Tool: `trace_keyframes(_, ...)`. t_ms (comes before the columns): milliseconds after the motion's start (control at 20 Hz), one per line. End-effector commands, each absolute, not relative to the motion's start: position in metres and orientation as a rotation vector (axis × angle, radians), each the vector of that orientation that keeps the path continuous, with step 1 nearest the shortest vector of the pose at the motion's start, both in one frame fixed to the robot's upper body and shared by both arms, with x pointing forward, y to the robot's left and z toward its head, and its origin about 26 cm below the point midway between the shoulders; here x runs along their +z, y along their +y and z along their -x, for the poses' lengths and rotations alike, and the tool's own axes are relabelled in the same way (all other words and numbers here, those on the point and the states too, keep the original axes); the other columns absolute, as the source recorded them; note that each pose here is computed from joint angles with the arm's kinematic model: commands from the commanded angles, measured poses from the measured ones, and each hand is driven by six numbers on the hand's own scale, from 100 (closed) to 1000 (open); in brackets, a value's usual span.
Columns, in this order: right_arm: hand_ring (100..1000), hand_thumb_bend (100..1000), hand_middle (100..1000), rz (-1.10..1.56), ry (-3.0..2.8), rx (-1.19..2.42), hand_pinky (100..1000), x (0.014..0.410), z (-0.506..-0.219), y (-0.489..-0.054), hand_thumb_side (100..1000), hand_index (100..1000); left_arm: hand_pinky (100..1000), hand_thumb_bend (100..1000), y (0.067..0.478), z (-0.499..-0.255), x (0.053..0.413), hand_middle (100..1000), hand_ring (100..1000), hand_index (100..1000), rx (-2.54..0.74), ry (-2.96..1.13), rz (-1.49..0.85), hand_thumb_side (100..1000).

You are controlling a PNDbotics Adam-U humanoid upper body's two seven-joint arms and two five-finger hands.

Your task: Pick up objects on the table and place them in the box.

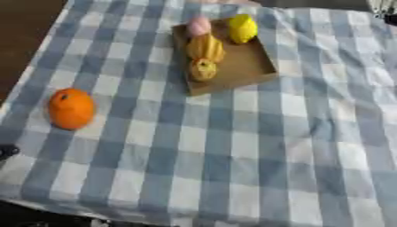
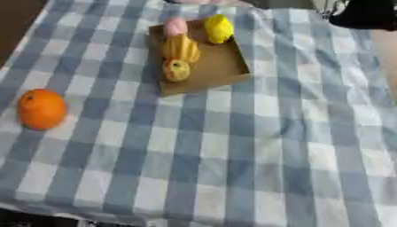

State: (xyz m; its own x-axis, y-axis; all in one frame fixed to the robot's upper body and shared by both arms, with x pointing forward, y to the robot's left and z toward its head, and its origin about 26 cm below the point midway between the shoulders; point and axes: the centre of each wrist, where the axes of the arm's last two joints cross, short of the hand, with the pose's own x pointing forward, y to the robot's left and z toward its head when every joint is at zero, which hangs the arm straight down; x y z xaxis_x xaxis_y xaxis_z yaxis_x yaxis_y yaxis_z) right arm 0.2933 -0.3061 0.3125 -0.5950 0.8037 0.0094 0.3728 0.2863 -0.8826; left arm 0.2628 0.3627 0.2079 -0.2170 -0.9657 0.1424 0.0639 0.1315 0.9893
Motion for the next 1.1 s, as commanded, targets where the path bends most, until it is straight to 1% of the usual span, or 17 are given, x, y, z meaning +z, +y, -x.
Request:
trace_keyframes(50, 764, 100, 764, 1.083, -2.121, 1.267, 759, 0.321, -0.29, -0.304, 175, 852, 917, 620, 0.36, -0.264, 0.222, 812, 885, 938, -1.329, -1.4, -0.984, 373)
trace_keyframes(300, 761, 100, 761, 1.069, -2.125, 1.263, 758, 0.32, -0.29, -0.302, 177, 849, 913, 585, 0.354, -0.268, 0.233, 811, 883, 934, -1.328, -1.444, -0.979, 367)
trace_keyframes(550, 758, 100, 758, 1.057, -2.131, 1.257, 757, 0.32, -0.291, -0.3, 179, 846, 917, 577, 0.339, -0.277, 0.258, 817, 886, 933, -1.414, -1.476, -0.952, 364)
trace_keyframes(800, 756, 100, 756, 1.042, -2.144, 1.256, 756, 0.322, -0.291, -0.297, 181, 845, 917, 595, 0.324, -0.283, 0.273, 818, 888, 932, -1.494, -1.46, -0.885, 370)
trace_keyframes(1100, 752, 100, 753, 1.027, -2.156, 1.243, 755, 0.323, -0.292, -0.295, 188, 843, 917, 634, 0.313, -0.286, 0.278, 812, 888, 907, -1.531, -1.423, -0.819, 377)
